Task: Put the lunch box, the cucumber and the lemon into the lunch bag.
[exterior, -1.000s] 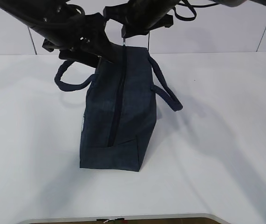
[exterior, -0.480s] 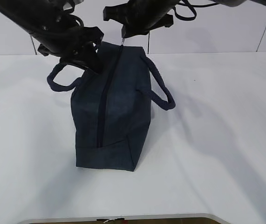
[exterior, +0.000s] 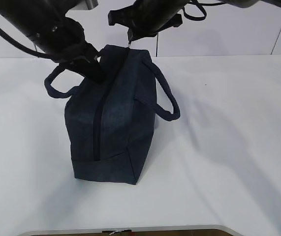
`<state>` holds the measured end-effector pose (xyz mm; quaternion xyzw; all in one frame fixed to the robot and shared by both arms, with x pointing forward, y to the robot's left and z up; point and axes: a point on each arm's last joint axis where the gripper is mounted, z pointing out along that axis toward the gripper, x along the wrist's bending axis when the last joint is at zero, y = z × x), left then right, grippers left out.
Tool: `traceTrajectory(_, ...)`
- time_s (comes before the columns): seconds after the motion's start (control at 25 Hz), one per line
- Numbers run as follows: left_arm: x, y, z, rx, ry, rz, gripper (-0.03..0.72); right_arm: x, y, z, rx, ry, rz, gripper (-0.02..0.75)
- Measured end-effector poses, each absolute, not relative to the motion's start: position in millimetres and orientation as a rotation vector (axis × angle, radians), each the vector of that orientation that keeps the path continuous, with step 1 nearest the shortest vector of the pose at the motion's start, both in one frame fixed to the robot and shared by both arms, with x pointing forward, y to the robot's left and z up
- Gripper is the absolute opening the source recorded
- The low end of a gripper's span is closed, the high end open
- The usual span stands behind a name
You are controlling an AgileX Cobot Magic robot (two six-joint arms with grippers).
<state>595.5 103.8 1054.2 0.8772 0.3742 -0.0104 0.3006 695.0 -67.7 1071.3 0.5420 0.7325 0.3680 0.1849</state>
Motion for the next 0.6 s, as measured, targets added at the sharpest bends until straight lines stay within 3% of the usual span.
traceTrajectory(0.6, 588, 108, 1052, 2.441, 0.907, -0.087, -0.013, 705, -64, 1039, 1.528, 2.102, 0.957, 0.005)
